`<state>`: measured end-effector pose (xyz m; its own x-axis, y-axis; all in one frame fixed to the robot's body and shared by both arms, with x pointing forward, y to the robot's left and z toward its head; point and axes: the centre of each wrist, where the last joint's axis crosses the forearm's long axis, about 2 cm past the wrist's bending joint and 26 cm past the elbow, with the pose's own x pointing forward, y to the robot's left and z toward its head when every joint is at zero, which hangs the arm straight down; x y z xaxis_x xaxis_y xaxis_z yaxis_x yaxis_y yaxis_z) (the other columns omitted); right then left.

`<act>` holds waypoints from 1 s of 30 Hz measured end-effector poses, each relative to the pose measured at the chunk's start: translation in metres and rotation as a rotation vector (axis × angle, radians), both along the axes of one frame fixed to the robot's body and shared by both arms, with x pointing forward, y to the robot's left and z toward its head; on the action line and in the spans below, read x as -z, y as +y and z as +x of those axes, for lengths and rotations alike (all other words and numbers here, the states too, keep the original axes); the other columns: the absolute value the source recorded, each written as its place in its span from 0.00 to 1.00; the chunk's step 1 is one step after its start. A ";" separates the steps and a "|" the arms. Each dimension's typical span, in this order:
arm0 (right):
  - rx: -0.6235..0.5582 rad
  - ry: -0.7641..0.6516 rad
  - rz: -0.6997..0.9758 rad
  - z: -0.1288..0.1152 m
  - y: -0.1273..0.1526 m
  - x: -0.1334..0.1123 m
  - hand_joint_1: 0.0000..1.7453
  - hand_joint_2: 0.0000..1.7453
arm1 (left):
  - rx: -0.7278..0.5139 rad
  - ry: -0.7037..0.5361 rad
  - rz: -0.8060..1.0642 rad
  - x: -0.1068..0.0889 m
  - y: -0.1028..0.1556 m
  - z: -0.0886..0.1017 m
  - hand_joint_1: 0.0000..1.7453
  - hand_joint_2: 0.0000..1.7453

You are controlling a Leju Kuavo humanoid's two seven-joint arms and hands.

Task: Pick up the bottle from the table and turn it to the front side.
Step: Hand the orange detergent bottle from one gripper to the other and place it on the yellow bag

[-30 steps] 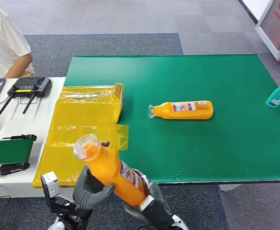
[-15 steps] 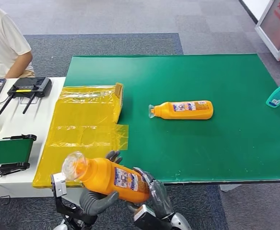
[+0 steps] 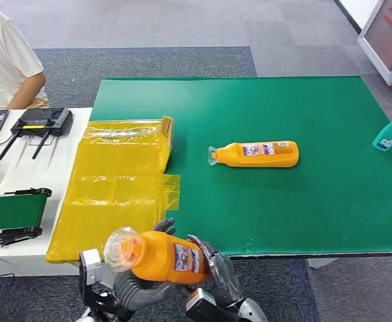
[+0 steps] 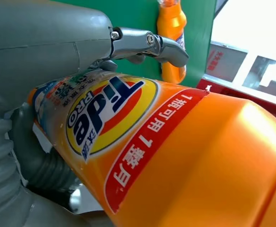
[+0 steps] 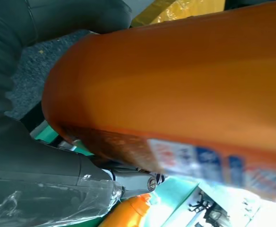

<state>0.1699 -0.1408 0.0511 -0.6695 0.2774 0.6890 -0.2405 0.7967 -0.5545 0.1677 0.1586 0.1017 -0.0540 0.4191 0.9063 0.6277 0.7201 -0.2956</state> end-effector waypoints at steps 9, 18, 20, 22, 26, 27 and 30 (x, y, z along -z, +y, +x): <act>0.018 0.081 -0.045 -0.001 0.001 0.010 1.00 1.00 | -0.037 -0.231 0.273 -0.006 -0.005 -0.001 0.00 1.00; 0.042 0.072 -0.097 -0.001 0.002 0.016 1.00 1.00 | -0.053 -0.286 0.316 -0.011 -0.008 -0.002 1.00 1.00; 0.049 0.059 -0.108 -0.001 0.002 0.018 1.00 1.00 | -0.053 -0.277 0.312 -0.011 -0.008 -0.002 1.00 1.00; 0.056 0.051 -0.113 -0.001 0.003 0.020 1.00 1.00 | -0.055 -0.272 0.308 -0.011 -0.008 -0.002 1.00 1.00; 0.063 0.045 -0.115 -0.001 0.005 0.023 1.00 1.00 | -0.058 -0.264 0.300 -0.011 -0.007 -0.001 1.00 1.00; 0.065 0.043 -0.113 -0.001 0.005 0.023 1.00 1.00 | -0.060 -0.262 0.298 -0.011 -0.007 -0.001 1.00 1.00; 0.070 0.042 -0.107 -0.001 0.006 0.026 1.00 1.00 | -0.067 -0.260 0.298 -0.010 -0.007 -0.001 1.00 1.00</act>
